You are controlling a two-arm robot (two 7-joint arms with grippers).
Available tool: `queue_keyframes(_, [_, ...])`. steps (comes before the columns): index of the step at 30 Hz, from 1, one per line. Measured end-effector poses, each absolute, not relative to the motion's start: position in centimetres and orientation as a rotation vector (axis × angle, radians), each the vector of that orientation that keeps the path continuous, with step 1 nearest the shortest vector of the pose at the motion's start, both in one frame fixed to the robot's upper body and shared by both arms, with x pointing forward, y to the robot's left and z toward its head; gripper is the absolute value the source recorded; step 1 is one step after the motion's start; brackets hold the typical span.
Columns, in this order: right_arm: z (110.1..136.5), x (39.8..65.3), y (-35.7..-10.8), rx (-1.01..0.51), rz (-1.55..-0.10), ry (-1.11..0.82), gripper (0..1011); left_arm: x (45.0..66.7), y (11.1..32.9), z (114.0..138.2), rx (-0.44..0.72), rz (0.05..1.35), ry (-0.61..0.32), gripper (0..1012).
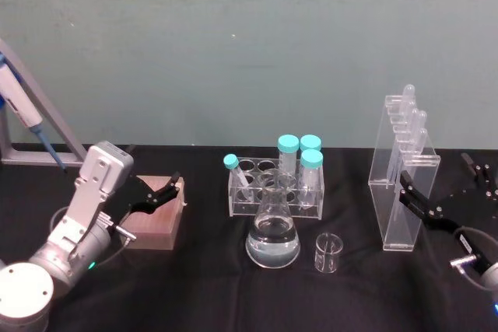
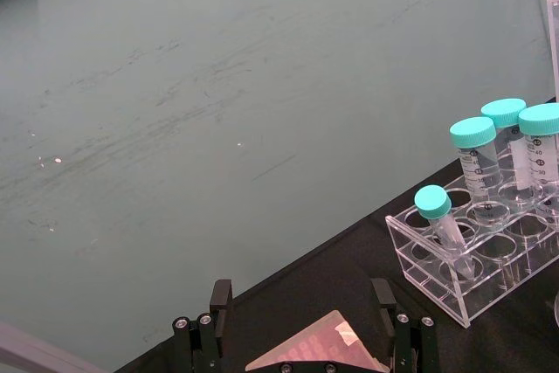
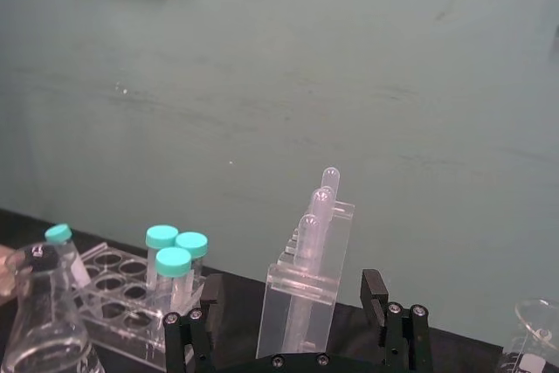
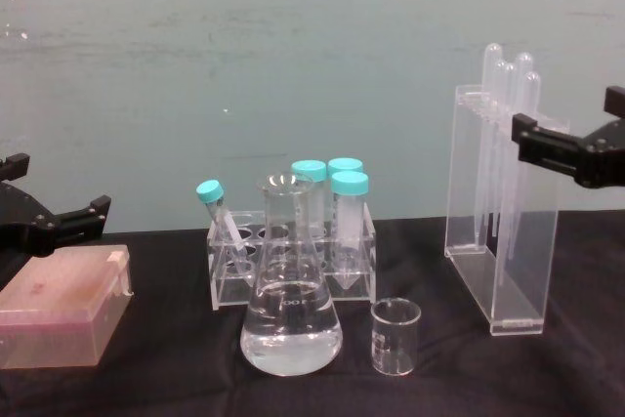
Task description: Place the experimental apparatus aside using one hand.
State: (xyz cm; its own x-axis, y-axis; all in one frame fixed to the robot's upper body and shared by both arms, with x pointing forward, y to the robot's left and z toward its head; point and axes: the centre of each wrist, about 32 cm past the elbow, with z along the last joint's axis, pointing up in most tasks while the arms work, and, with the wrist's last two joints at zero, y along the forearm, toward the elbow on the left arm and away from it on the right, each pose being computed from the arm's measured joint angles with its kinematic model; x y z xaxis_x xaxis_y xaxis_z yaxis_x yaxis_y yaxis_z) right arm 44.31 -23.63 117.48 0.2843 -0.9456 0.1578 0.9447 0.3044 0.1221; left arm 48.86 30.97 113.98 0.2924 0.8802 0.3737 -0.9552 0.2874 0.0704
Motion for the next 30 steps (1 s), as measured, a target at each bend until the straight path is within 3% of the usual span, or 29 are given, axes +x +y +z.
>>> queue_keyframes(30, [116.7, 47.4, -19.4, 0.094, -1.413, -0.163, 1000, 48.9, 31.0, 114.0, 0.304, 1.248, -0.285, 1000])
